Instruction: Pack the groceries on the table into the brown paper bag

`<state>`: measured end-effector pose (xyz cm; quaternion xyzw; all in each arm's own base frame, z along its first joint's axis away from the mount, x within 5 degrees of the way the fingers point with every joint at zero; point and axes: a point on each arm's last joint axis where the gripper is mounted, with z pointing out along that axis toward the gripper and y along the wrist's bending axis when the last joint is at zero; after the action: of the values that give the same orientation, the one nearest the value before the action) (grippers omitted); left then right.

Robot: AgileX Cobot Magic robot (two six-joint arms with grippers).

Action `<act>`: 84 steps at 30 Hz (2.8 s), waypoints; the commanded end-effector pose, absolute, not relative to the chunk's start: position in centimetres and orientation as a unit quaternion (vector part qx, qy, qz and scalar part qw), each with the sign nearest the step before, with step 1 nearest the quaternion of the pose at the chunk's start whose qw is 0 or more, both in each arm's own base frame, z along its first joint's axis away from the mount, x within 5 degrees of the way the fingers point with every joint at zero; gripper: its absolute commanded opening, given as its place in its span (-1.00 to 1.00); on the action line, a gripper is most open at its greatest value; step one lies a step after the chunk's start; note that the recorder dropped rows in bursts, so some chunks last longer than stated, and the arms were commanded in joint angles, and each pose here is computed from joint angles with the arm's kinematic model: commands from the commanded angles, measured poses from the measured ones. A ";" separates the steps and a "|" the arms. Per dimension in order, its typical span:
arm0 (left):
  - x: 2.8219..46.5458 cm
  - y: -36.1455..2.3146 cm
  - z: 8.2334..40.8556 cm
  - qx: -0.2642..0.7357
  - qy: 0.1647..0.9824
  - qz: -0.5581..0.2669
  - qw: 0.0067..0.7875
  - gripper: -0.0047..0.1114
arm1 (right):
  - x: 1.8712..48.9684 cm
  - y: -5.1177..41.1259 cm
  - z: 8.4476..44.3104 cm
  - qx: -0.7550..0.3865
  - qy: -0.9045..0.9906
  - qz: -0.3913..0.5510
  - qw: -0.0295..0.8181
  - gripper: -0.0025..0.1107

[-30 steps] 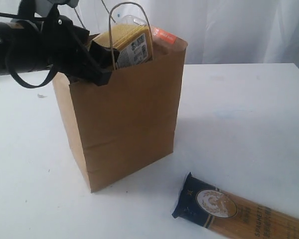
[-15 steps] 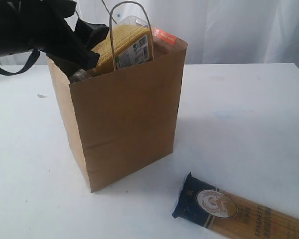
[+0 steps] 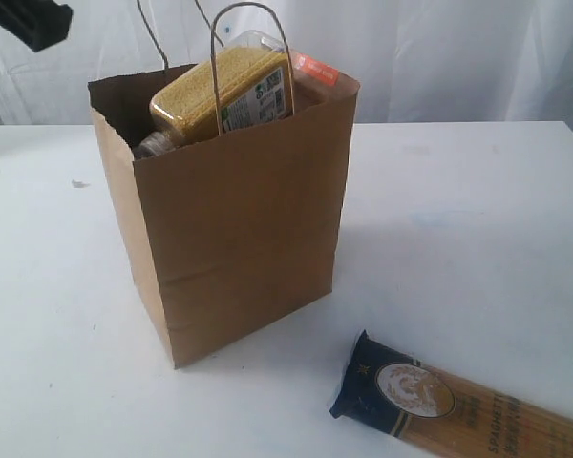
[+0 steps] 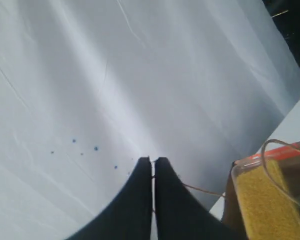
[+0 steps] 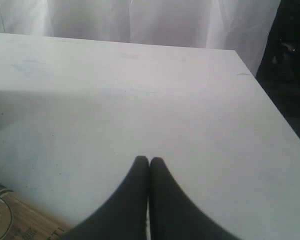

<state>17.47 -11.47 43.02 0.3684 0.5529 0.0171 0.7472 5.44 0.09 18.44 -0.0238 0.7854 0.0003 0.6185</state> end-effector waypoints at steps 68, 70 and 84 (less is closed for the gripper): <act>4.6 -0.6 20.7 -0.113 0.799 -0.077 0.586 -0.92 | 5.4 0.1 18.5 -0.024 0.782 -0.003 0.623 -0.96; 4.6 -0.7 18.7 -0.148 0.821 -0.095 0.544 -0.92 | 5.4 0.1 18.5 -0.024 0.782 -0.003 0.623 -0.96; 4.8 -0.8 15.8 -0.034 0.853 -0.033 0.520 -0.92 | 5.4 0.1 18.5 -0.024 0.782 -0.003 0.623 -0.96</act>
<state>4.81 -0.75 16.13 -0.0373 0.8498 -0.0313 0.5248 5.44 0.09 18.44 -0.0238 0.7854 0.0003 0.6185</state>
